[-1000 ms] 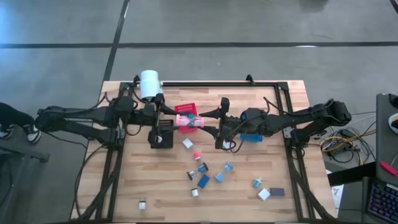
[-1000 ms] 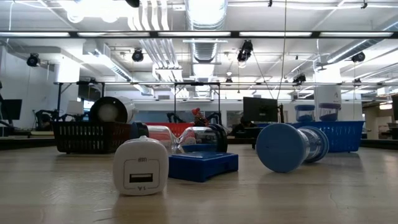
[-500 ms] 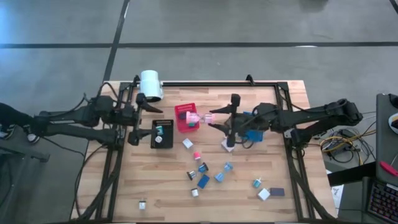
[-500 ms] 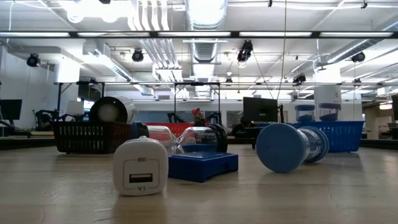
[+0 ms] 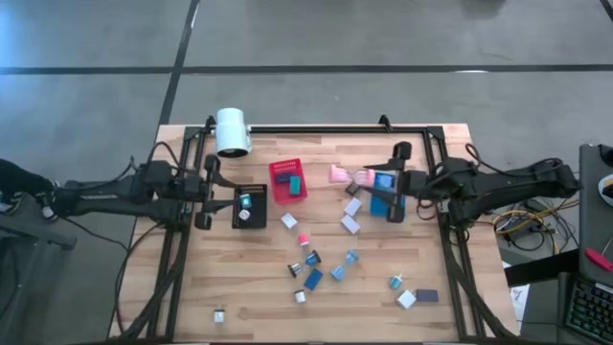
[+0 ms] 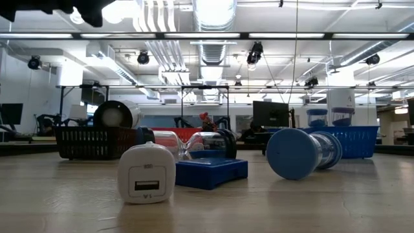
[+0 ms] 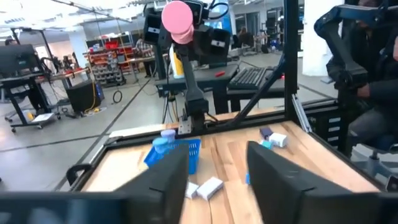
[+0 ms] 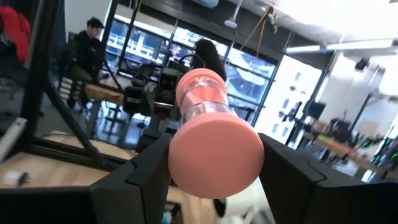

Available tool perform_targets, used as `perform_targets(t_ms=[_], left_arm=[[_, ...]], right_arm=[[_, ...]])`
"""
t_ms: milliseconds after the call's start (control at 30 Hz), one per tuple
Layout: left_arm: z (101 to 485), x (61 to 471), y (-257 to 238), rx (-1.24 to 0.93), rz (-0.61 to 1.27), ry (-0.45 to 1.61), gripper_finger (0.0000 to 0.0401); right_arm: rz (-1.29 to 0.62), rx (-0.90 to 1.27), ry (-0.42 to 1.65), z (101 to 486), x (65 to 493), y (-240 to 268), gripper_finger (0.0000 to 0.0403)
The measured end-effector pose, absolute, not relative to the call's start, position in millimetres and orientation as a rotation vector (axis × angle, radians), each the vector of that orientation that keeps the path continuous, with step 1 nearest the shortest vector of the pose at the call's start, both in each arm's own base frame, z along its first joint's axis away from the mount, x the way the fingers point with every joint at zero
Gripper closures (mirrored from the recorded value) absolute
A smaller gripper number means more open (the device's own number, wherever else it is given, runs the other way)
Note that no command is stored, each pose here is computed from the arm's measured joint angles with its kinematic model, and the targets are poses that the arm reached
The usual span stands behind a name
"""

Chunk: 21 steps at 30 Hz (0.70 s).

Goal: Pick & Place Office items
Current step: Put the pink hourglass into the blue bin

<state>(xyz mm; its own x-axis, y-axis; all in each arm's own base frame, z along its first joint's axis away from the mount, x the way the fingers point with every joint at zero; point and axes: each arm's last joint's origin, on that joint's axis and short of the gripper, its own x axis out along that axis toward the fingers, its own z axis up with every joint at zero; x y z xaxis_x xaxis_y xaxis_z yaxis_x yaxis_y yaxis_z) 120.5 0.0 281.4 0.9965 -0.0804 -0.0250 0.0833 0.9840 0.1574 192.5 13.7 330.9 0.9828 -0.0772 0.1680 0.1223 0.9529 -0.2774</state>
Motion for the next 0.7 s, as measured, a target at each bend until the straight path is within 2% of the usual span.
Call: perform_targets(t_ms=[233, 700], left_arm=[[260, 121, 2, 0.141, -0.034, 0.075, 0.0385], [234, 119, 2, 0.165, -0.037, 0.119, 0.0385]], right_arm=[[-0.101, -0.159, -0.154, 300, 158, 10, 0.0207], [-0.218, 0.036, -0.232, 235, 115, 2, 0.0207]])
